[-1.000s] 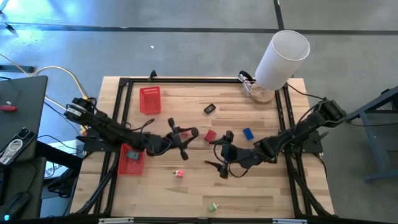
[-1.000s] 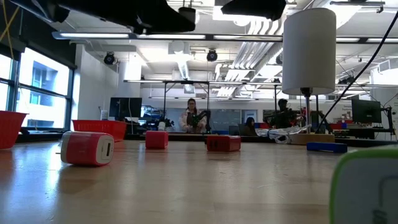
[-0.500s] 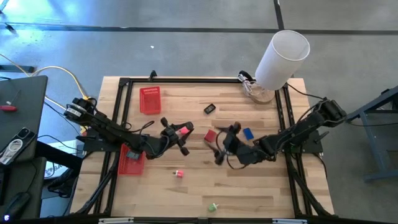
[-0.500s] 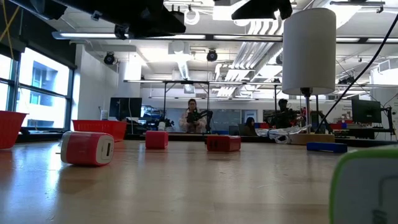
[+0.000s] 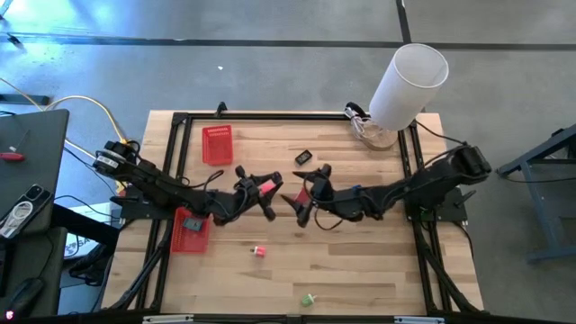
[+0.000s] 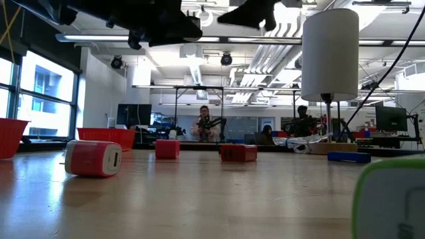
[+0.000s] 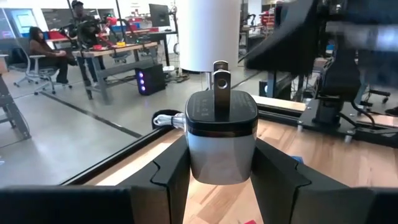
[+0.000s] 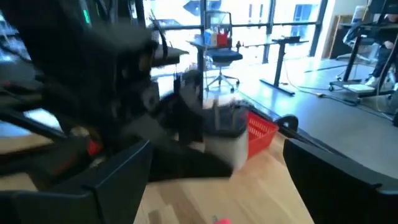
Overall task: Pick & Place Office items
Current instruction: Put the white charger adapter into the top red bin
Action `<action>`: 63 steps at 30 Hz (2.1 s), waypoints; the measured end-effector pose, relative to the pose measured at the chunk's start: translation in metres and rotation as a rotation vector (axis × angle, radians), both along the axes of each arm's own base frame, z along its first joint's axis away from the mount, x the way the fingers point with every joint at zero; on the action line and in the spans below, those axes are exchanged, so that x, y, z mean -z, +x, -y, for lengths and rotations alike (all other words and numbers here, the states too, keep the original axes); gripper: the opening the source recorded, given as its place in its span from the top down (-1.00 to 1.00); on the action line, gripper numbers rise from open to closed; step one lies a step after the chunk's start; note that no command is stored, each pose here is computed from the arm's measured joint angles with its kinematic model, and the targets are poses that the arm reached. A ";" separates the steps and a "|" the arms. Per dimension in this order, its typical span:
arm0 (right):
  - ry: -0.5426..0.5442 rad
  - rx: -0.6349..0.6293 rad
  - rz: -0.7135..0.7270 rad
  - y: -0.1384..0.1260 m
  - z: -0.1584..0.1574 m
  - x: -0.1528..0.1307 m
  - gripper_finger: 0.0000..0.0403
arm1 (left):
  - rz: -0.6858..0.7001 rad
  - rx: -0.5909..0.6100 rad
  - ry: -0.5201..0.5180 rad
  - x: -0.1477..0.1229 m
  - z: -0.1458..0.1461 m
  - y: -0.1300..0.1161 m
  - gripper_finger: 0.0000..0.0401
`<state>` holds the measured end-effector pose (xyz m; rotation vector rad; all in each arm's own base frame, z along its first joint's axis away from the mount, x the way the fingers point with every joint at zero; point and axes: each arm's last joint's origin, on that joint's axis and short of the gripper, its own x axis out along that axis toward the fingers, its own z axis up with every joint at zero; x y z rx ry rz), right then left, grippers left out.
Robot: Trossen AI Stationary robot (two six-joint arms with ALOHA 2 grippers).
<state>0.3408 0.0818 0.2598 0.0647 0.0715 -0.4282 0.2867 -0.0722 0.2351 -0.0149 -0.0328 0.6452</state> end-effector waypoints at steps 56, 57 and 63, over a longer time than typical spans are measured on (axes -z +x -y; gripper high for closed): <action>-0.055 -0.025 0.037 0.028 0.033 0.024 0.25 | -0.023 0.092 0.016 0.002 -0.001 0.003 0.31; -0.056 -0.026 0.033 0.028 0.033 0.024 0.31 | -0.023 0.091 0.016 0.002 -0.001 0.003 0.31; -0.054 -0.032 0.022 0.028 0.033 0.025 0.32 | -0.024 0.091 0.017 0.002 -0.001 0.003 0.31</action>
